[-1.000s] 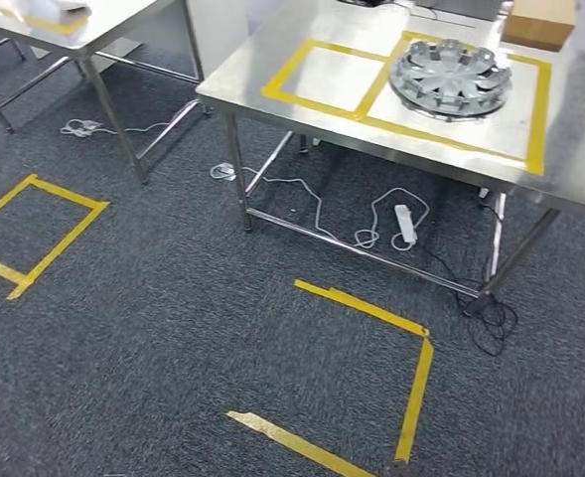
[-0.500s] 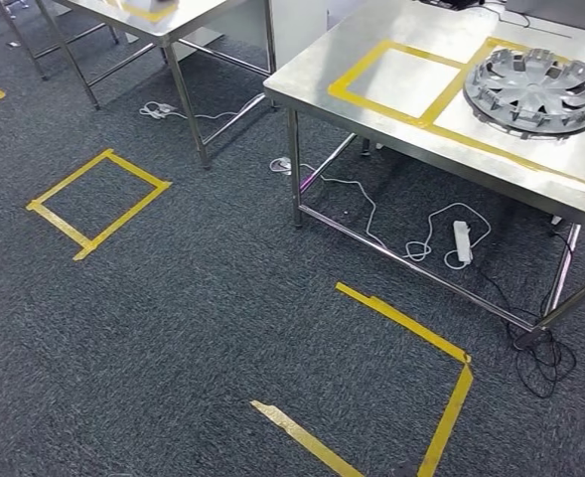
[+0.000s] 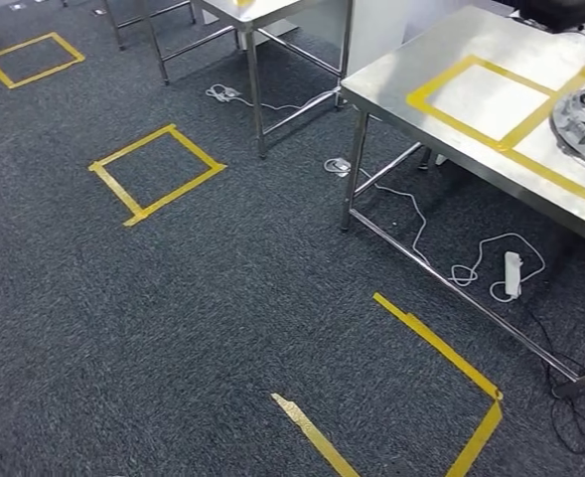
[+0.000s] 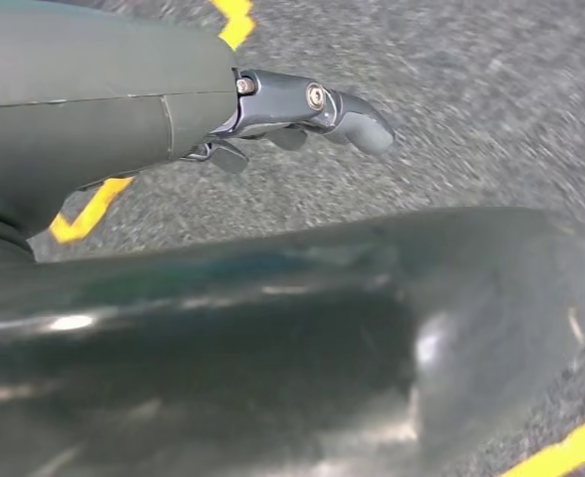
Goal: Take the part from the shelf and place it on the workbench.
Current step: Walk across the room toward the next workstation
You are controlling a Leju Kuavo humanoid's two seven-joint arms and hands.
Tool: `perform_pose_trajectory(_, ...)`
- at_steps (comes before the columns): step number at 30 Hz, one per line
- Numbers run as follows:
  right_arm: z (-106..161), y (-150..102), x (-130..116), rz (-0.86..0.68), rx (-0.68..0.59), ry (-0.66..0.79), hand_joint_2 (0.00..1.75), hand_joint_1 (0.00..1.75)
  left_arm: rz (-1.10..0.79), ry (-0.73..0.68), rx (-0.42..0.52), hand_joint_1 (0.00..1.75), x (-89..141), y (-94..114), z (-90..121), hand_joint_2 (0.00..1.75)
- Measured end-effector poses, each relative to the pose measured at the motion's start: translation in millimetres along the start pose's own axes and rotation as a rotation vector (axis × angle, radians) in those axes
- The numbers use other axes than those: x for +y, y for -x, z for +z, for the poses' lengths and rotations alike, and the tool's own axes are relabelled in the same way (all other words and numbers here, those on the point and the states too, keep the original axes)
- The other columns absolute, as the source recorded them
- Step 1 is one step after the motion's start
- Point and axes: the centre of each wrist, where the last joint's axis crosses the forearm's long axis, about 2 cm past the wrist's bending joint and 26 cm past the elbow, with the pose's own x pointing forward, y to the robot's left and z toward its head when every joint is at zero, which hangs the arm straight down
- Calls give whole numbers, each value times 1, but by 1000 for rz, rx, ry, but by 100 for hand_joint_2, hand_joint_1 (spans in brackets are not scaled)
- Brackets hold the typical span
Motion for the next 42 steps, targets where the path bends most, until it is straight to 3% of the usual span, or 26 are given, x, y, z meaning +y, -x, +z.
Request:
perform_pose_trajectory(23, 1, 4, 1, 5, 12, -7, 0, 0, 2, -4, 0, 0, 0, 0, 0, 0)
perform_pose_trajectory(33, -1, -7, 2, 103, 59, -92, 0, 0, 67, -80, 32, 0, -1, -19, -8, 0)
perform_pose_trajectory(42, -1, -8, 2, 141, 20, -62, 0, 0, 74, -43, 90, 0, -7, -11, -3, 0)
